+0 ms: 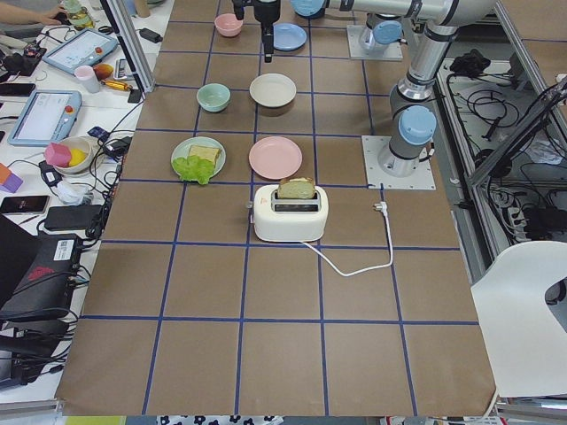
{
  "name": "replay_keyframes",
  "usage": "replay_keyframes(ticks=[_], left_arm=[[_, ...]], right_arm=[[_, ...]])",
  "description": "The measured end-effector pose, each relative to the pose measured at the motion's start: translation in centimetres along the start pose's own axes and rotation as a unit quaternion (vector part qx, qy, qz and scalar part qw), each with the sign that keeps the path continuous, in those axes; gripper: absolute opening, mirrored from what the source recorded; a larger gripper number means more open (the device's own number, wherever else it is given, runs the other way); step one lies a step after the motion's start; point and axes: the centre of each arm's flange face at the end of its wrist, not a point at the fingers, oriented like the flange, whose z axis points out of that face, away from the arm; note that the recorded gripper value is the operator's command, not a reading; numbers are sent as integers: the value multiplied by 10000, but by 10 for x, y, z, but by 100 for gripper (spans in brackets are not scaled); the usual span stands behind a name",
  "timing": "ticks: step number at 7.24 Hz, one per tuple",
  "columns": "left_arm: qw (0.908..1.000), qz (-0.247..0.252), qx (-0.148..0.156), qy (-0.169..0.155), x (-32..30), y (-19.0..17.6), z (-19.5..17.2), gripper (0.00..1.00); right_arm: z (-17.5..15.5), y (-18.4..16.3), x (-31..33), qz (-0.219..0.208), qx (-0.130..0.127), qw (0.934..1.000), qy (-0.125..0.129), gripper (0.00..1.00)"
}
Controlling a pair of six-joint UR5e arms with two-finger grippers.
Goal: Stack three plates with pink and blue
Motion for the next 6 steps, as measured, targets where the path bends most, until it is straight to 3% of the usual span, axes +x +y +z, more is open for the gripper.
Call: replay_keyframes(ticks=[3, 5, 6], left_arm=[[9998, -29, -218, -31, -5, 0, 15, 100], [9980, -30, -611, -125, -12, 1, 68, 100], [9970, -102, -749, -171, -21, 3, 101, 100]], right_arm=[[14, -8, 47, 96, -144, 9998, -55, 100], [42, -7, 103, 206, -334, 9991, -150, 100], [56, -7, 119, 63, -286, 9995, -96, 100]])
